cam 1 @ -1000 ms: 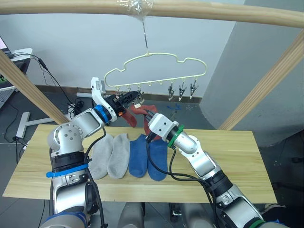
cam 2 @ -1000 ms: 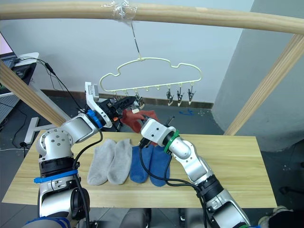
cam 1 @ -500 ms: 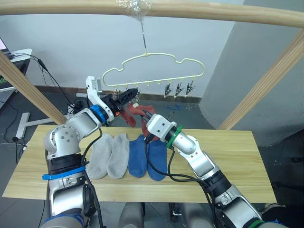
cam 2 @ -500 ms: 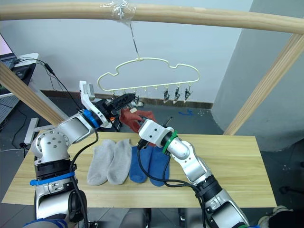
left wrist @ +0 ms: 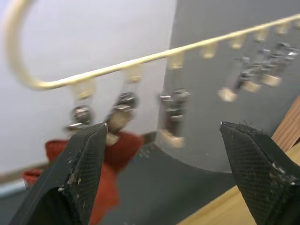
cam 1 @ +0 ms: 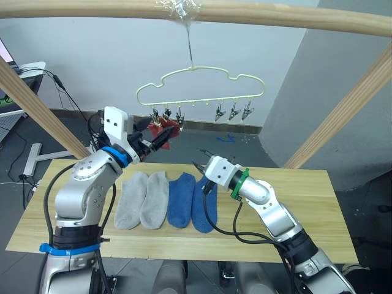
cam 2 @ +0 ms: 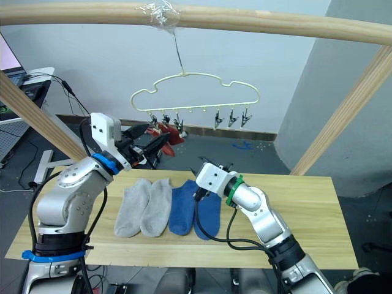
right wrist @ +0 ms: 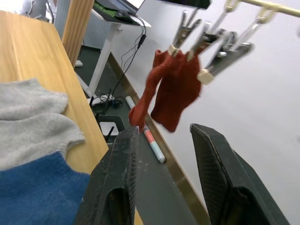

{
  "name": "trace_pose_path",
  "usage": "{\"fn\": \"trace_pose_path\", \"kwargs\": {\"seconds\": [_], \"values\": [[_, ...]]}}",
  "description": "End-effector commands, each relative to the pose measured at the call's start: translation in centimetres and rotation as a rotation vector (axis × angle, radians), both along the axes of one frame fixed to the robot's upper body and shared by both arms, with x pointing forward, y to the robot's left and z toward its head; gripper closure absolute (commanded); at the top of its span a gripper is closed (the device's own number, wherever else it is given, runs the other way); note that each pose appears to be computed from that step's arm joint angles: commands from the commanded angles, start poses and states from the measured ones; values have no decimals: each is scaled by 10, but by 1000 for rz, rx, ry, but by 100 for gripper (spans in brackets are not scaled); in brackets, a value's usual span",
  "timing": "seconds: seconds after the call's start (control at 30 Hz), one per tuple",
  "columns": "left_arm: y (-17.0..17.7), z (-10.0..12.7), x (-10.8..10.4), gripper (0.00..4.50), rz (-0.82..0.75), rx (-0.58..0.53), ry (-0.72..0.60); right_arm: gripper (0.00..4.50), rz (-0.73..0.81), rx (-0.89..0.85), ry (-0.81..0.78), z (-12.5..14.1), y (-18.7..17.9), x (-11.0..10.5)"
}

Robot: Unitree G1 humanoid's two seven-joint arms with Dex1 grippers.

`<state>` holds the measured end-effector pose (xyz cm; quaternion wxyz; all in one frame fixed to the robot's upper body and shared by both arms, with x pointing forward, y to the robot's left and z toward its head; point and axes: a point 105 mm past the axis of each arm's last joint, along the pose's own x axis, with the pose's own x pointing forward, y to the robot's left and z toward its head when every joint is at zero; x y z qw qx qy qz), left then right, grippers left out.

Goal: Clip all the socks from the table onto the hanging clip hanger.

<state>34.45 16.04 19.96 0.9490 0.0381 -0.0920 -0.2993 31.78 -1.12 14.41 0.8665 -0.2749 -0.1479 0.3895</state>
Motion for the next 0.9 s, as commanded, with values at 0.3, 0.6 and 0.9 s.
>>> {"fn": "trace_pose_path", "kwargs": {"seconds": [0.3, 0.6, 0.9], "values": [[-27, 1, 10, 49, 88, -39, -183, 271, -40, 50, 5, 43, -31, -12], [-32, -8, 21, 204, 174, -57, -198, 266, -87, 65, 28, 48, -41, -11], [-36, -12, 31, 204, 230, -70, -206, 266, -99, 72, 31, 53, -46, -8]]}}
